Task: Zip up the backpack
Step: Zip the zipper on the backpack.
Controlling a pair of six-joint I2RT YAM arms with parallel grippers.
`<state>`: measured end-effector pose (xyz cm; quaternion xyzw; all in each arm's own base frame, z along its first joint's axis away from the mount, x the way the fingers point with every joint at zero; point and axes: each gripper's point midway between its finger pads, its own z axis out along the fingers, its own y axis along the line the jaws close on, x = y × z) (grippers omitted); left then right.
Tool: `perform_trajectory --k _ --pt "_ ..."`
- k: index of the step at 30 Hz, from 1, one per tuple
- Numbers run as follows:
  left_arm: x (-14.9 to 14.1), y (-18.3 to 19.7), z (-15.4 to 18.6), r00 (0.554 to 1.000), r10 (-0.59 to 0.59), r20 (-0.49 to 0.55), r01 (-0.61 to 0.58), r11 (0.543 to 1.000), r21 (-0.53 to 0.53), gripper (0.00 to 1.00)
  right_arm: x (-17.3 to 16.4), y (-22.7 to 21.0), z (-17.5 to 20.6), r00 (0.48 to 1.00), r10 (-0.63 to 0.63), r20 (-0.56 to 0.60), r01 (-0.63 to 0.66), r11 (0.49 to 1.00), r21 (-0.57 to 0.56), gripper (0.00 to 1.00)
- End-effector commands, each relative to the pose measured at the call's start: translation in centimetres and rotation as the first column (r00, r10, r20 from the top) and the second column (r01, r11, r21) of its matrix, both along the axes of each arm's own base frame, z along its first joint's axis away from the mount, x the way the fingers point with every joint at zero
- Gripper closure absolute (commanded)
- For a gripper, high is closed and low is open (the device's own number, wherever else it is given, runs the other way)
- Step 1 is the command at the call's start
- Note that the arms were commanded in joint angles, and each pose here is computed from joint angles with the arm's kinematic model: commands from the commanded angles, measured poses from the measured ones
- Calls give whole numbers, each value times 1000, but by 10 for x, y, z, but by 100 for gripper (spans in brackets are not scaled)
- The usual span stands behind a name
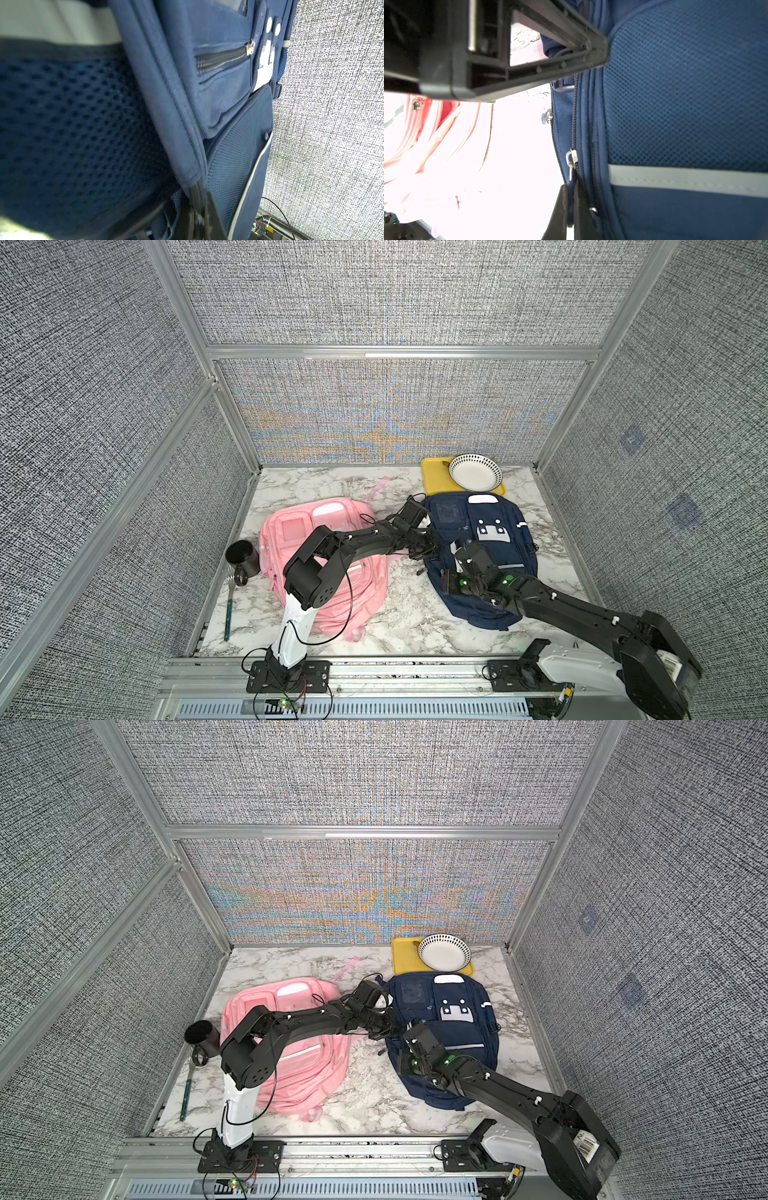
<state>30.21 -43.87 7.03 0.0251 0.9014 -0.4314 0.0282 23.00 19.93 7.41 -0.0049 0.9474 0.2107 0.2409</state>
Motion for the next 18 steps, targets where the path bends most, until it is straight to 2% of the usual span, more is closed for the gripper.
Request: perform_trajectory --k 1,7,18 --pt "16 -8 13 999 41 34 -38 997 -71 100 -11 -4 -8 999 -8 -52 8 1000 -4 100" --pt "28 -5 15 995 101 -8 -102 985 -140 100 -24 -18 -18 996 -35 -83 32 999 -34 100" --pt "43 1 28 991 132 4 -130 977 -171 100 -35 -31 -20 994 -42 -102 35 997 -68 100"
